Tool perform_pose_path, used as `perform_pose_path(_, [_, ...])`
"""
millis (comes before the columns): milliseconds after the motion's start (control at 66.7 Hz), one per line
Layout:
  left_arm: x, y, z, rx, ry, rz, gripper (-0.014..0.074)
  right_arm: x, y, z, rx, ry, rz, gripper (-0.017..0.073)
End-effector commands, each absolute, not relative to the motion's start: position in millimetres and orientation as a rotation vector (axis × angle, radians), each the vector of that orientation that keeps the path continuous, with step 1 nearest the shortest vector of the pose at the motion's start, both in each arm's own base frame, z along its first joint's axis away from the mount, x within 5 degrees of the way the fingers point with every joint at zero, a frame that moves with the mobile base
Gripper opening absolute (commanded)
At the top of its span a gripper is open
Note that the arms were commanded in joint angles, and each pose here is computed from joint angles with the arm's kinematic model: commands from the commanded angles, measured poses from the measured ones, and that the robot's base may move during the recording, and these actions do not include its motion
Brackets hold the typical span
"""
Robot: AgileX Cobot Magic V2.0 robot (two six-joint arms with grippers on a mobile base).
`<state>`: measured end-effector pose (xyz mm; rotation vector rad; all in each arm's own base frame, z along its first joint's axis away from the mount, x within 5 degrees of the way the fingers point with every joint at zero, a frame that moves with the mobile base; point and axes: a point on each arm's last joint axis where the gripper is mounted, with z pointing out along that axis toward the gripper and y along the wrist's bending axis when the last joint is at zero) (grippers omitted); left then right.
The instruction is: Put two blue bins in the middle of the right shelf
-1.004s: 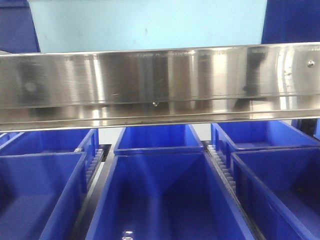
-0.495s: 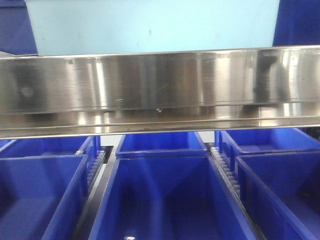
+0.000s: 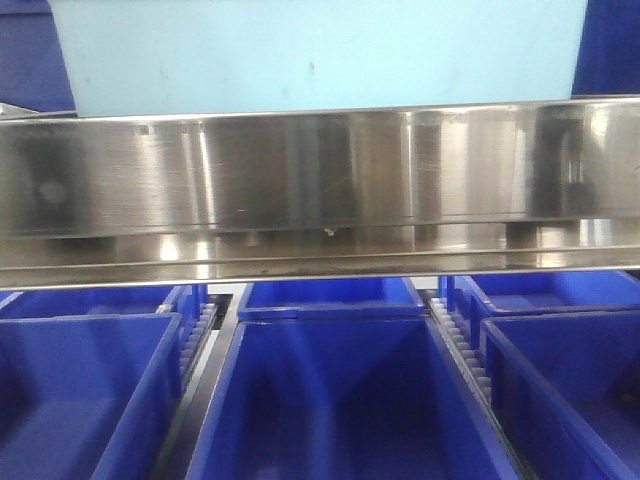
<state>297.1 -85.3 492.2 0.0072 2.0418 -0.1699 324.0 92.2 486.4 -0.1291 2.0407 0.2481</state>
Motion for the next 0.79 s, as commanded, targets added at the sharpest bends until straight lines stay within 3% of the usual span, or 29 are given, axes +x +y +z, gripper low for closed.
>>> perform_pose_path(0, [289.9, -86.0, 507.3, 0.017, 1.956, -0.217, -0.0111, 321.4, 91.2, 495.7, -0.143, 1.977, 0.248, -0.0162])
perform_pose_path(779, [290.4, -86.4, 508.6, 0.019, 1.941, -0.221, -0.0111, 321.4, 91.2, 495.7, -0.143, 1.977, 0.248, -0.0162])
